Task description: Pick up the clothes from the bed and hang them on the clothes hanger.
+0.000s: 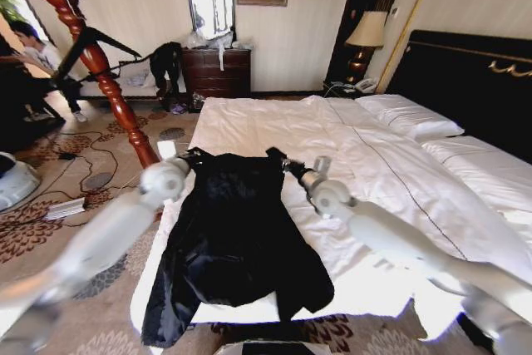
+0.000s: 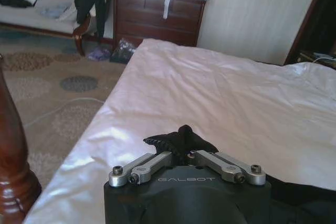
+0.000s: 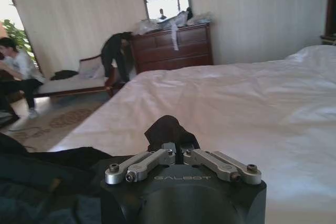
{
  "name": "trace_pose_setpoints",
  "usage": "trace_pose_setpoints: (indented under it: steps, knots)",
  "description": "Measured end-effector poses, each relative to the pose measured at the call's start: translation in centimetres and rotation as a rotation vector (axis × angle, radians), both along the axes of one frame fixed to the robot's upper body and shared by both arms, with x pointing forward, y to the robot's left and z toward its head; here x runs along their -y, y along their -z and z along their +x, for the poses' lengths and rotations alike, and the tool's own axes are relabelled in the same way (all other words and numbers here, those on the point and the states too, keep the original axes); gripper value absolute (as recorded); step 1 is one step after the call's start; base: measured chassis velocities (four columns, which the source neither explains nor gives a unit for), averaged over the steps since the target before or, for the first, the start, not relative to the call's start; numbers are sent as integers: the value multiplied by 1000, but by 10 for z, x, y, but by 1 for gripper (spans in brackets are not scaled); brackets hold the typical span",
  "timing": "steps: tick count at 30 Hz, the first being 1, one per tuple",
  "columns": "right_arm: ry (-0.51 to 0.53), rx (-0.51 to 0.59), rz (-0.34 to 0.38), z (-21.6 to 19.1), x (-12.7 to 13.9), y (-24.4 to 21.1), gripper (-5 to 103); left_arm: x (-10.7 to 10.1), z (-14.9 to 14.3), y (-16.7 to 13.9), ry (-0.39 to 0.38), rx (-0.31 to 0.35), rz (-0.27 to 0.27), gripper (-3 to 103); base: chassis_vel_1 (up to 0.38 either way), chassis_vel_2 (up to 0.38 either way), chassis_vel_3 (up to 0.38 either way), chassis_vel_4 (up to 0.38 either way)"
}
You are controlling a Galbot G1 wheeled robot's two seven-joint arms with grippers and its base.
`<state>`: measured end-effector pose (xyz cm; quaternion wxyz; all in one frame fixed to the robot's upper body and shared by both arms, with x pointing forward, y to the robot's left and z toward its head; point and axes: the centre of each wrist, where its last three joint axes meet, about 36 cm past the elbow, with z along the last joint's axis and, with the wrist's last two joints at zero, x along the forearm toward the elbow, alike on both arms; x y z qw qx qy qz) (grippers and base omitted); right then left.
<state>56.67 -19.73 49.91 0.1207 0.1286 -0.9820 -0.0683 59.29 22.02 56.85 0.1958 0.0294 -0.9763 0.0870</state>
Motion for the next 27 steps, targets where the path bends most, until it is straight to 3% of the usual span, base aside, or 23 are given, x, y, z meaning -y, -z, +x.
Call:
trace_pose_setpoints:
  steps: [8,10,12,13,14,15,16,19,21,24,26,27]
  knots:
    - [63,10,-66,30,-8,24,1,43,45,34,-39,-88,-6,1,0,0,0,0]
    - [90,21,-78,31,-13,31,6,59,57,42,-60,-120,-48,1,0,0,0,0]
    - [97,20,-66,30,-14,31,11,63,59,43,-64,-127,-67,-2,0,0,0,0]
    - [99,16,-53,28,-15,30,11,64,59,43,-66,-130,-78,2,0,0,0,0]
    - [100,2,-17,23,-17,27,16,63,58,42,-67,-136,-86,2,0,0,0,0]
    - [104,-48,65,11,-20,14,22,60,50,36,-73,-162,-66,12,0,0,0,0]
    - [104,-48,65,11,-20,14,22,60,50,36,-73,-162,-66,12,0,0,0,0]
    - [110,-212,203,-30,-27,-29,38,47,23,11,-104,-206,-12,23,0,0,0,0]
    - [105,-220,209,-39,-27,-34,44,45,19,8,-105,-208,-7,28,0,0,0,0]
    - [59,-188,195,-96,-18,-54,59,32,-7,-20,-110,-159,61,44,0,0,0,0]
    - [50,-172,188,-108,-17,-59,59,28,-12,-26,-107,-138,67,44,0,0,0,0]
    - [32,-134,168,-132,-14,-65,65,20,-18,-36,-105,-97,64,55,0,0,0,0]
